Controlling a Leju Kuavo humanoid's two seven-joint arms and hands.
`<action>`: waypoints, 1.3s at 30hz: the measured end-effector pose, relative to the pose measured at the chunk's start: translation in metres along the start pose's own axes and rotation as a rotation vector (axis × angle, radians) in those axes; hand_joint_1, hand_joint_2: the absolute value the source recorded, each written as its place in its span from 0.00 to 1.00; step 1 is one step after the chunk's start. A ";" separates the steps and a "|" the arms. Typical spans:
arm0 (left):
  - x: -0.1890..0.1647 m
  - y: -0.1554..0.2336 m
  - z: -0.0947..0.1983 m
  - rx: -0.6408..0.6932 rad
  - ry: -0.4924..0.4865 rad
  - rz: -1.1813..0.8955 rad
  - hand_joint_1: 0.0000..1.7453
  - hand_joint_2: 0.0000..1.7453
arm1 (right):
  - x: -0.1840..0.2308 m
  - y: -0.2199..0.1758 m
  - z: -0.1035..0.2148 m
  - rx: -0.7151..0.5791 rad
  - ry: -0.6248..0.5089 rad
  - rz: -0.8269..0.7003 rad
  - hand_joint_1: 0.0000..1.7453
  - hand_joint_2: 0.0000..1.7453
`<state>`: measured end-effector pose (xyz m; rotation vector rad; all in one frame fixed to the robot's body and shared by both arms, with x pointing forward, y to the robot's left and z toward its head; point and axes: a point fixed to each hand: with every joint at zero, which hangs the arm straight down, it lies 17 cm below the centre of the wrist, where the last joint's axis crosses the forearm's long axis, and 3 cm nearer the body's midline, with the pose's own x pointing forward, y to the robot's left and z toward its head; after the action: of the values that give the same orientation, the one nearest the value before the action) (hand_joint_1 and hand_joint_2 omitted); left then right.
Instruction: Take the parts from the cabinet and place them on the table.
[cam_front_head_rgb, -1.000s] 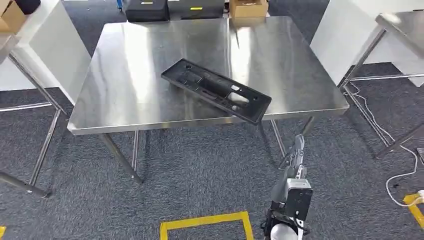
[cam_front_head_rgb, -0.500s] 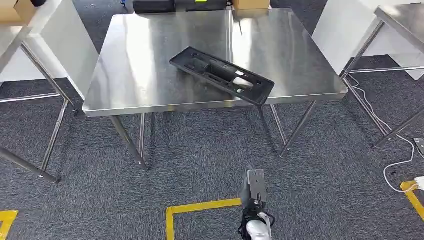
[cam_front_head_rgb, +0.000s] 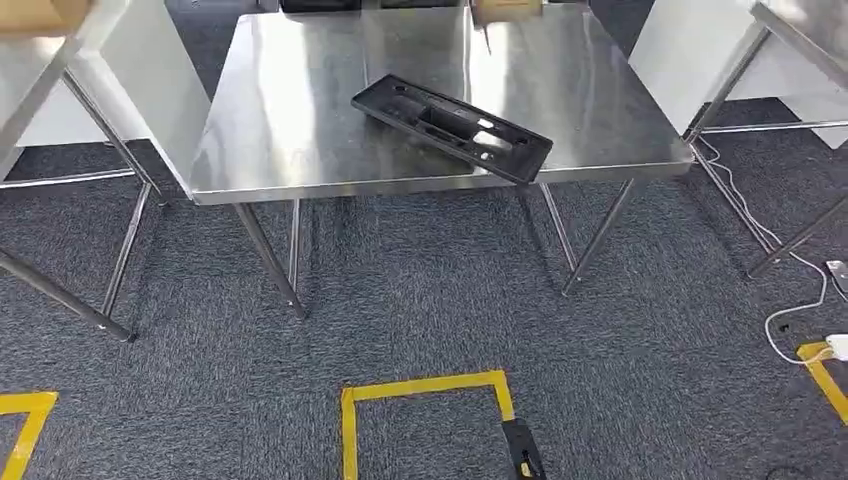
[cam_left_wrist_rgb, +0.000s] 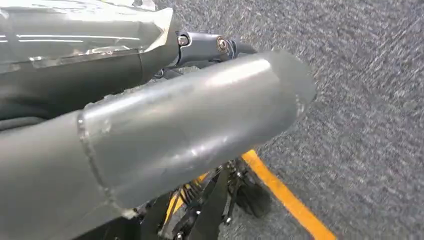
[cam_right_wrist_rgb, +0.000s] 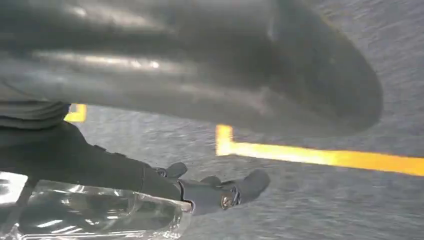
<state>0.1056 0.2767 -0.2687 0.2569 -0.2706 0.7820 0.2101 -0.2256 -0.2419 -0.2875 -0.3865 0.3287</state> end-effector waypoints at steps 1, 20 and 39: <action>0.000 0.001 0.000 0.001 0.000 -0.002 0.00 0.00 | -0.011 0.001 0.000 0.002 0.022 0.005 0.00 0.00; 0.006 -0.001 -0.001 0.001 -0.021 -0.012 0.00 0.00 | -0.022 -0.030 -0.002 -0.156 -0.042 -0.143 0.00 0.00; 0.003 0.005 -0.002 0.008 -0.016 -0.031 0.00 0.00 | 0.008 -0.036 -0.003 -0.140 -0.129 -0.359 0.00 0.00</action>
<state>0.1039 0.2823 -0.2687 0.2746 -0.2776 0.7507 0.2274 -0.2559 -0.2299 -0.3282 -0.5801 -0.0332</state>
